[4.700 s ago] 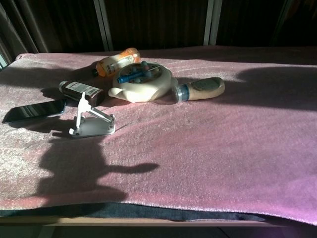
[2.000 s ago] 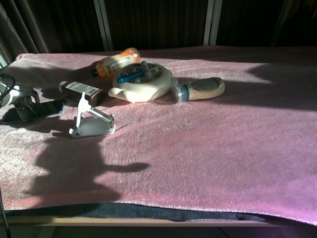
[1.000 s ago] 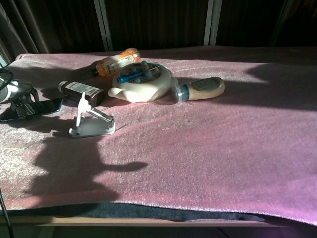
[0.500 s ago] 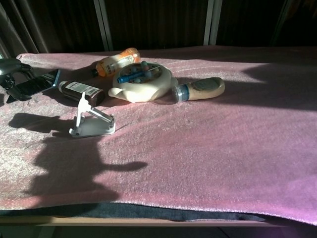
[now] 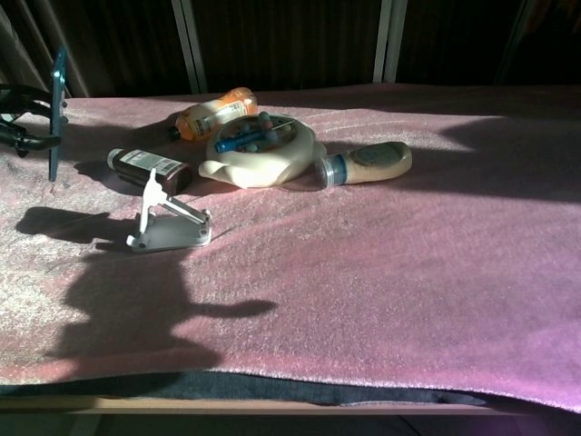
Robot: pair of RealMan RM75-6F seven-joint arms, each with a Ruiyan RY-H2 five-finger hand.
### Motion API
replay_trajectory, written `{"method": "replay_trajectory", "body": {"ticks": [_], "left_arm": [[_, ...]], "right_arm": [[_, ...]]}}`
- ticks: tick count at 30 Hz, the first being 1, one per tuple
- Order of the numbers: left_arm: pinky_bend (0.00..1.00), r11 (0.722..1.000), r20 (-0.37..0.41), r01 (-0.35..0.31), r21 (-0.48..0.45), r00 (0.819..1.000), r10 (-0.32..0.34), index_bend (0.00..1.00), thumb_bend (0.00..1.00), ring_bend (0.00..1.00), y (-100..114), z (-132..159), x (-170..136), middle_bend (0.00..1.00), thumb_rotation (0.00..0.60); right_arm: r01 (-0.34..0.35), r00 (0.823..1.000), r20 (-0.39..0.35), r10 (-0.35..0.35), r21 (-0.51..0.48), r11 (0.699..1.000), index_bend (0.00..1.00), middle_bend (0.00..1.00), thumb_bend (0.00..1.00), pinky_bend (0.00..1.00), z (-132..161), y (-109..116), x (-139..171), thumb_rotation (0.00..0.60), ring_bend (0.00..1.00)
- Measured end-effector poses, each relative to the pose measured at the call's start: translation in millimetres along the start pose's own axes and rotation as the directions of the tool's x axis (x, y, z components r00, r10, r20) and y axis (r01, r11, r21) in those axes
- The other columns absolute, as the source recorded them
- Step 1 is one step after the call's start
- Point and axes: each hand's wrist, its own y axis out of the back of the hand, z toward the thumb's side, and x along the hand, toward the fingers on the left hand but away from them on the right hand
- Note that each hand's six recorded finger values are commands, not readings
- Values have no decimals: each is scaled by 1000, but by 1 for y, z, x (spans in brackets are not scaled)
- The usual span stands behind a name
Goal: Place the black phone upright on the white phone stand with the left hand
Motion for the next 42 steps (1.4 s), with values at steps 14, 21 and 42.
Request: {"method": "replay_trajectory", "body": {"ticks": [14, 21, 42], "left_arm": [[194, 934, 249, 249, -256, 951, -185, 847, 426, 660, -72, 13, -64, 1000, 600], [189, 945, 230, 235, -228, 956, -182, 847, 427, 658, -94, 5, -57, 1000, 600], [145, 932, 152, 195, -304, 976, -154, 846, 426, 640, -91, -6, -34, 1000, 600]], "right_arm": [[-5, 1000, -8, 5, -3, 1000, 0, 0, 121, 0, 0, 0, 0, 600, 0], [-7, 1000, -16, 7, -14, 1000, 0, 0, 121, 0, 0, 1, 2, 600, 0], [-10, 1000, -30, 9, -39, 999, 0, 0, 121, 0, -5, 5, 4, 600, 0]]}}
